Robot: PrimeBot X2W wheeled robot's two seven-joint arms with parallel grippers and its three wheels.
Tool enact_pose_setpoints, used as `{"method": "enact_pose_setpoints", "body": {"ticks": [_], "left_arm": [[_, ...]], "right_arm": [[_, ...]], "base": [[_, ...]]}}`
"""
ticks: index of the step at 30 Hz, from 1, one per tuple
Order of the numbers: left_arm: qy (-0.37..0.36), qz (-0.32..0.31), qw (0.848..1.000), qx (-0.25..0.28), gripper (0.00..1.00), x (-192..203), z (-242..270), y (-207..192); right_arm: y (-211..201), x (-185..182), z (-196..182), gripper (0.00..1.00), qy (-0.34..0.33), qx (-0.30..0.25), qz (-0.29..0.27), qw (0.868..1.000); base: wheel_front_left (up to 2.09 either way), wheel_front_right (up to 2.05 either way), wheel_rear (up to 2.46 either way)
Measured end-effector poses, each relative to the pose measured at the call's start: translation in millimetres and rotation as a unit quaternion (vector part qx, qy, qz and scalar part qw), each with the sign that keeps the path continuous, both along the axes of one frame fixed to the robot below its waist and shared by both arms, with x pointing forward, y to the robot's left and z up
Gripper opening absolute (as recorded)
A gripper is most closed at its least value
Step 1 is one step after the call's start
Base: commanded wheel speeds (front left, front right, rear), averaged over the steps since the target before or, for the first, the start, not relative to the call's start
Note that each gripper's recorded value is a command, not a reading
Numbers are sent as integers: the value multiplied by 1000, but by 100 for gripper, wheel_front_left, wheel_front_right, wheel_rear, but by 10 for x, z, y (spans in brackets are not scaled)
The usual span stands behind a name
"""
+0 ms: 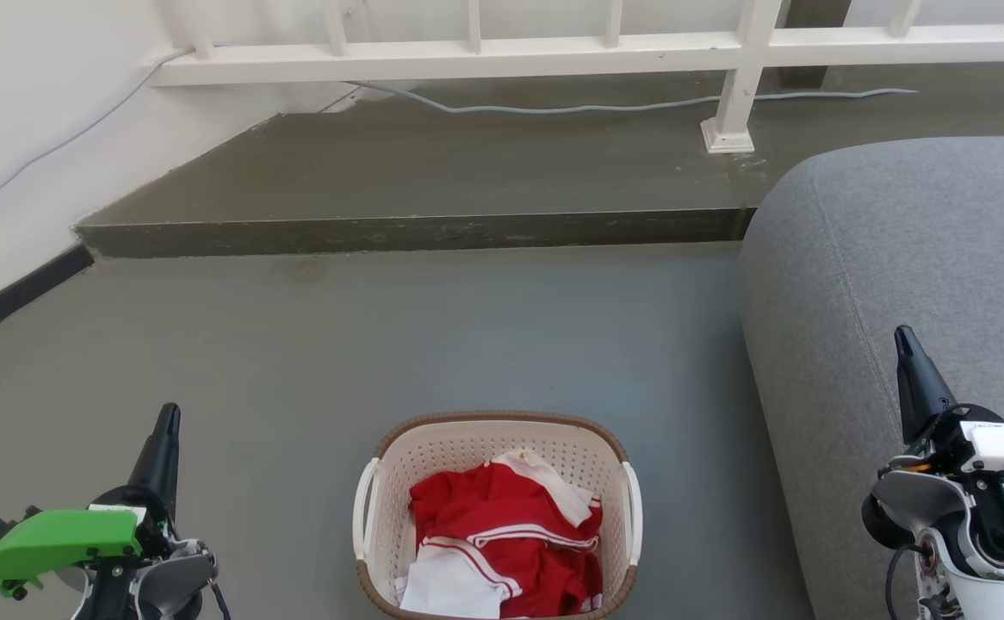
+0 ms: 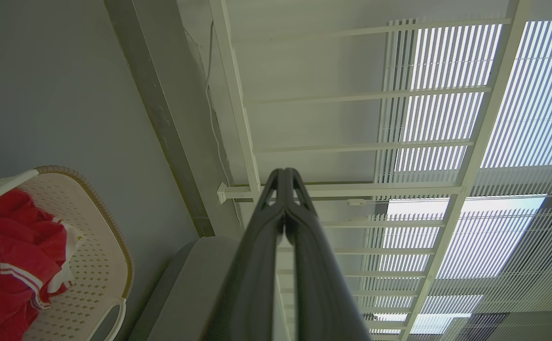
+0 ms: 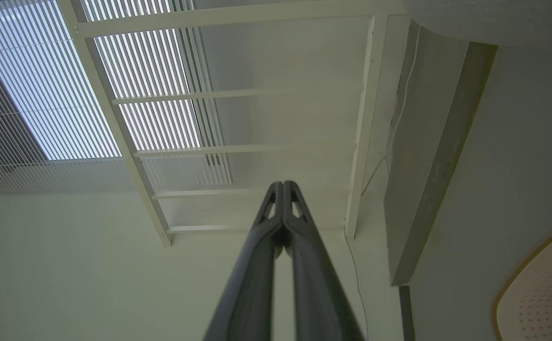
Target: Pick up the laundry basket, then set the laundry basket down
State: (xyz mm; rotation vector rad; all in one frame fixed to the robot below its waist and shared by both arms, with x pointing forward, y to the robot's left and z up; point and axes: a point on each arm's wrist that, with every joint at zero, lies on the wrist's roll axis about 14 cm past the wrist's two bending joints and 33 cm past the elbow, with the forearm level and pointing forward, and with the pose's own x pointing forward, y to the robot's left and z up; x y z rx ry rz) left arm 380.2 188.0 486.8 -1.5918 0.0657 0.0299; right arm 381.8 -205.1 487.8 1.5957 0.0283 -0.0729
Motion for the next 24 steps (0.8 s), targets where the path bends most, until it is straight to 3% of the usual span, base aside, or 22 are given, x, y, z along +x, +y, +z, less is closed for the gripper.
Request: {"method": "enact_pose_setpoints", "body": {"ticks": [24], "left_arm": [[0, 0, 1000, 0, 0, 0, 0, 1]], "right_arm": [[0, 0, 0, 0, 0, 0, 0, 1000]], "base": [[0, 0, 0]]}}
